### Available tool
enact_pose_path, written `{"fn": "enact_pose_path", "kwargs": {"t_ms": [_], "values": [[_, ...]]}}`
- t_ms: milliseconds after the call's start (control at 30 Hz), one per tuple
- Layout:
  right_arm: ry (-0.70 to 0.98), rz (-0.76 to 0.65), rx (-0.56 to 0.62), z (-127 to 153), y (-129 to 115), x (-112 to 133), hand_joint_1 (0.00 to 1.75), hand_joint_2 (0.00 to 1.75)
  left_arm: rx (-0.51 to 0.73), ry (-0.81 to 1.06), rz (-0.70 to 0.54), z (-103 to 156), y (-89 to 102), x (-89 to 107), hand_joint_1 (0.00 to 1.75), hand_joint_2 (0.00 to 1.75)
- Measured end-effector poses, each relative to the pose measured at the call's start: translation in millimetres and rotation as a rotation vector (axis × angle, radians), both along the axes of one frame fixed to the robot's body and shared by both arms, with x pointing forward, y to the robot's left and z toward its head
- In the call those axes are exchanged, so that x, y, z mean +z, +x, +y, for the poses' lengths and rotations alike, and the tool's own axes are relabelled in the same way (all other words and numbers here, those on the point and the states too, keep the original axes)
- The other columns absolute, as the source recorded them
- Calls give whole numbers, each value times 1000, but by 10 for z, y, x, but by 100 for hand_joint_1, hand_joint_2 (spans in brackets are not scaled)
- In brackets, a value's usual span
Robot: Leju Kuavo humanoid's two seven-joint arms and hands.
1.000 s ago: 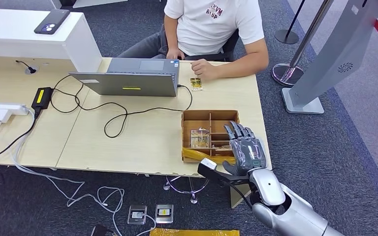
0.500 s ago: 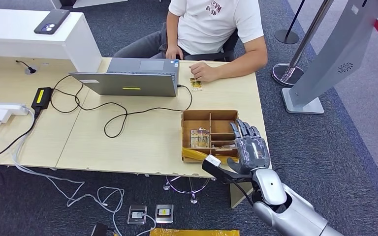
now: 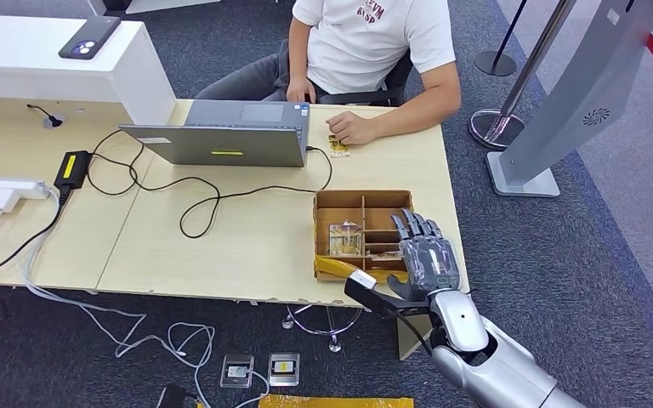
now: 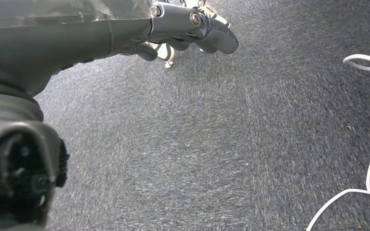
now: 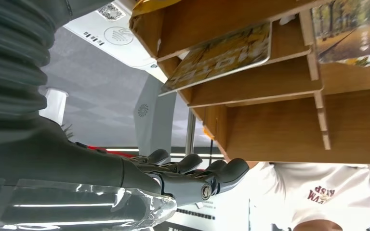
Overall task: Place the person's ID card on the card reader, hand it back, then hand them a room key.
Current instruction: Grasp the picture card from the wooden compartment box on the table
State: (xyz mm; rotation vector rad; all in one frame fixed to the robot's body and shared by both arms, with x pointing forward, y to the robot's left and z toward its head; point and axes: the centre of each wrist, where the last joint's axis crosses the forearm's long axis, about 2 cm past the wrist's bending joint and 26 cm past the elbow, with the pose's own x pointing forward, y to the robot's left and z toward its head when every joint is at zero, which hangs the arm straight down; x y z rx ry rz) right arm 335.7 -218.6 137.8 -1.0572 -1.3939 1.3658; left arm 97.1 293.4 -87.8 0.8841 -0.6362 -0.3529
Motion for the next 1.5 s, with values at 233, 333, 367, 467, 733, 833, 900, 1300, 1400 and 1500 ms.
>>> {"fn": "enact_pose_path", "kwargs": {"t_ms": [233,333,367,467,733,833,900,1300,1400,1500], "values": [[-6,41,12,71,5,-48,175,175,9,-4,-2,1,-2,-1,0,0],[-6,53,14,91,7,-65,175,175,11,-4,-2,1,-2,-1,0,0],[-5,56,14,97,8,-70,175,175,12,-5,-2,1,-2,-1,0,0],[-6,62,13,110,10,-81,175,175,12,-5,-2,2,-3,-1,0,0],[-6,67,12,132,21,-85,175,175,12,-5,-2,3,-4,-1,0,0],[-4,72,13,131,28,-84,175,175,12,-5,-2,3,-4,-1,0,0],[-2,73,14,128,32,-85,175,175,12,-5,-2,2,-4,-1,0,0],[21,28,16,141,55,-79,175,175,-3,0,1,-2,-3,-1,0,0],[41,-48,13,147,120,16,175,175,-13,4,3,-3,-1,0,0,0],[59,-127,6,146,236,195,175,175,-18,6,4,-8,0,0,0,0]]}}
